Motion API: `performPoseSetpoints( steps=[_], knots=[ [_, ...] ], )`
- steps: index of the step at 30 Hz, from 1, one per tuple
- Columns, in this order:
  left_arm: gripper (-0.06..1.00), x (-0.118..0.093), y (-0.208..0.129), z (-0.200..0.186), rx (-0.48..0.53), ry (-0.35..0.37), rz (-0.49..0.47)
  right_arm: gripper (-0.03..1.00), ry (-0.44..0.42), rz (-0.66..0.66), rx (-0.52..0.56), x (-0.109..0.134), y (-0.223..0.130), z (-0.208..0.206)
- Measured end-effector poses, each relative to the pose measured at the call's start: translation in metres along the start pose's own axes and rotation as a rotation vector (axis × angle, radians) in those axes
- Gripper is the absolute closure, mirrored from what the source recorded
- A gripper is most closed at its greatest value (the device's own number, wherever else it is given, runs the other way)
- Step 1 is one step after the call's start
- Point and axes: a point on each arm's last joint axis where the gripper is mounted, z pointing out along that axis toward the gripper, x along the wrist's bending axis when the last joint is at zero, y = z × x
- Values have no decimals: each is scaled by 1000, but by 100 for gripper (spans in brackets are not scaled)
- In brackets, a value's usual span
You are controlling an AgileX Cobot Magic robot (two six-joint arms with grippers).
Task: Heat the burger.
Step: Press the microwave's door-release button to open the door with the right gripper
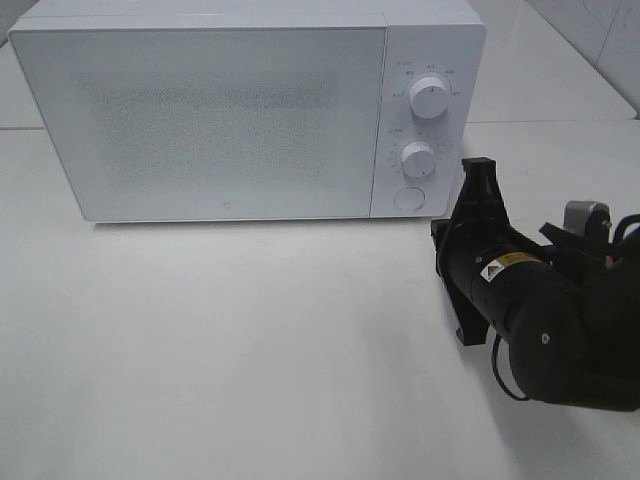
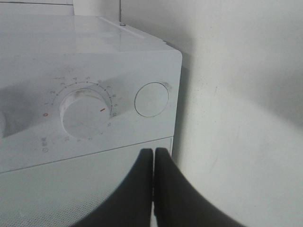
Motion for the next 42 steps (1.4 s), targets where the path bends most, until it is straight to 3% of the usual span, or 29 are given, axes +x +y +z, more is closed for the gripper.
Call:
performPoseSetpoints(
  steps=[15,42],
  knots=[
    [-4,0,0,0,0,0,0,95,-46,16,1,4,4,59],
    [-4,0,0,0,0,0,1,95,-48,72,-25,-1,-5,102]
  ],
)
